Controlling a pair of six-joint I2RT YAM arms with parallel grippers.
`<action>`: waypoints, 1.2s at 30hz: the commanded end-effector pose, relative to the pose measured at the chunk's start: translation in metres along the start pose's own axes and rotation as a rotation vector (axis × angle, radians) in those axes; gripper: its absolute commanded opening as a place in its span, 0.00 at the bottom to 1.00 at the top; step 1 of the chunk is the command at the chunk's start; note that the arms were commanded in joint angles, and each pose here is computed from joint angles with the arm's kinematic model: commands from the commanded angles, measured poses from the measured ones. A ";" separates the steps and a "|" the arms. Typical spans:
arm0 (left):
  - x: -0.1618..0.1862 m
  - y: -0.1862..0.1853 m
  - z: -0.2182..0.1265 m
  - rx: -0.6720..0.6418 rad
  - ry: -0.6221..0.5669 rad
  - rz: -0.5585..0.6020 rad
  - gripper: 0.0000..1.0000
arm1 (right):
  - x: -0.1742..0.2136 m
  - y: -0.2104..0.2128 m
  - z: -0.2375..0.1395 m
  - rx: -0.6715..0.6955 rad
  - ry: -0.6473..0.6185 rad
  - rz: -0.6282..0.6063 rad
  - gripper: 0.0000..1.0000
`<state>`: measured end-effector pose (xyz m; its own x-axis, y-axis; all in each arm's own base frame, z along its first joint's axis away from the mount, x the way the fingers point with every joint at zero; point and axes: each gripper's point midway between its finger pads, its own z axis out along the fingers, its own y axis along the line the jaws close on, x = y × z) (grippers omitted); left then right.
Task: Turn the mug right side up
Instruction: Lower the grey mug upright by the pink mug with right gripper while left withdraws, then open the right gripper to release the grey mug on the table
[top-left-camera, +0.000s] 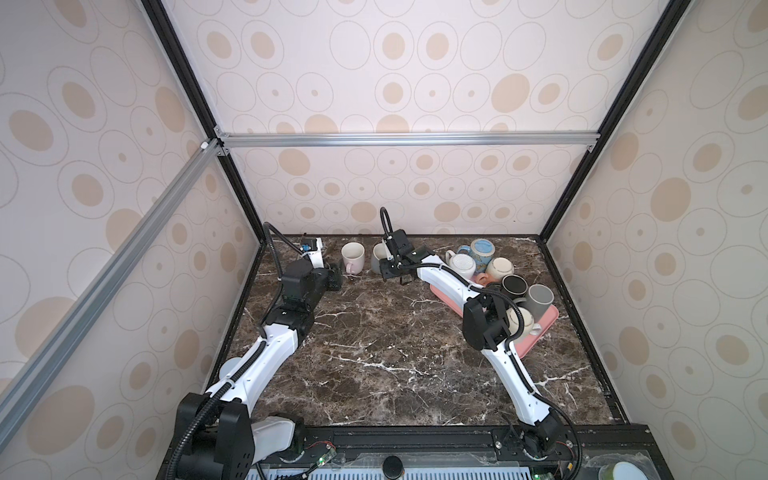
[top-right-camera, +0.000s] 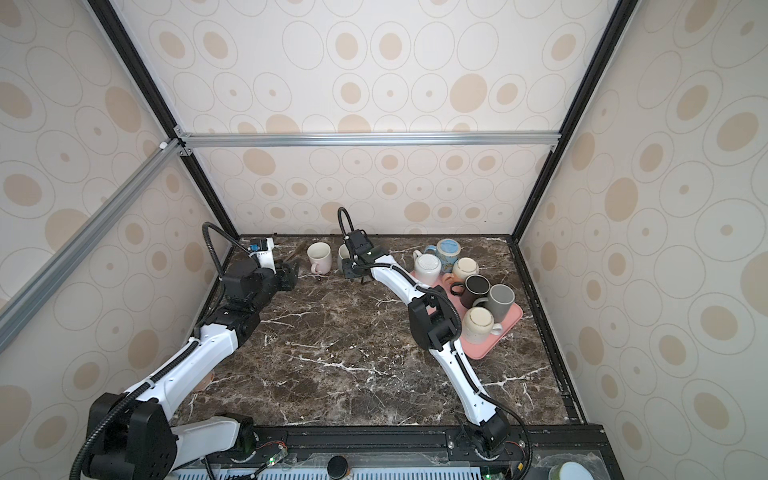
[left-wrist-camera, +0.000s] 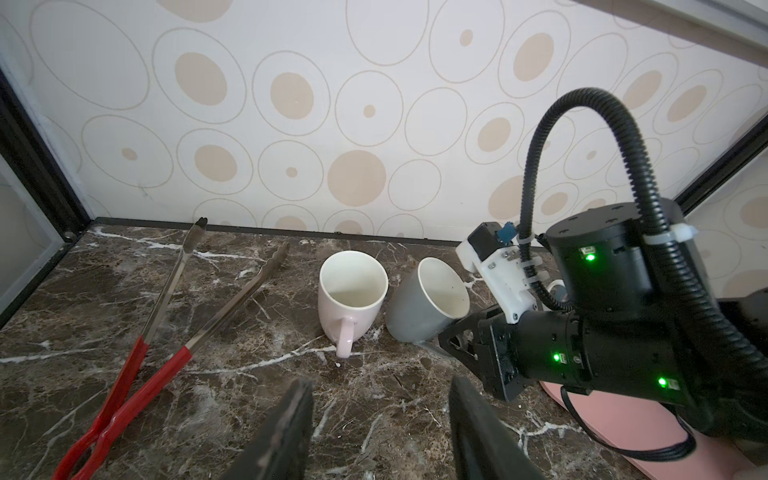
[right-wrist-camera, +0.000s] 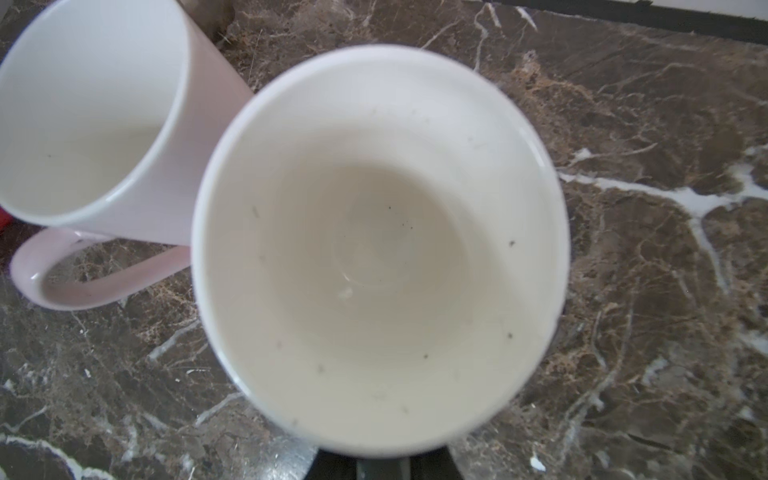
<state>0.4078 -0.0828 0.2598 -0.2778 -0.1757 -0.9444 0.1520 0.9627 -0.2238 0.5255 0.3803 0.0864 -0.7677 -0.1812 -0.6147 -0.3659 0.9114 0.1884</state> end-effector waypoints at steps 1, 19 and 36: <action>-0.013 0.003 -0.006 -0.017 -0.043 0.028 0.54 | -0.013 0.009 -0.005 -0.015 -0.042 -0.008 0.09; -0.014 0.003 -0.006 -0.017 -0.048 0.028 0.57 | -0.027 0.033 -0.020 -0.125 -0.065 0.055 0.35; -0.009 0.003 -0.009 -0.011 -0.042 0.018 0.58 | -0.027 0.062 -0.029 -0.273 -0.043 0.135 0.41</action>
<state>0.4047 -0.0790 0.2546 -0.2806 -0.1689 -0.9448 0.1358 0.9675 -0.2133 0.5128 0.4186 0.1080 -0.8103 -0.0741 -0.5813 -0.3712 0.8325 0.4113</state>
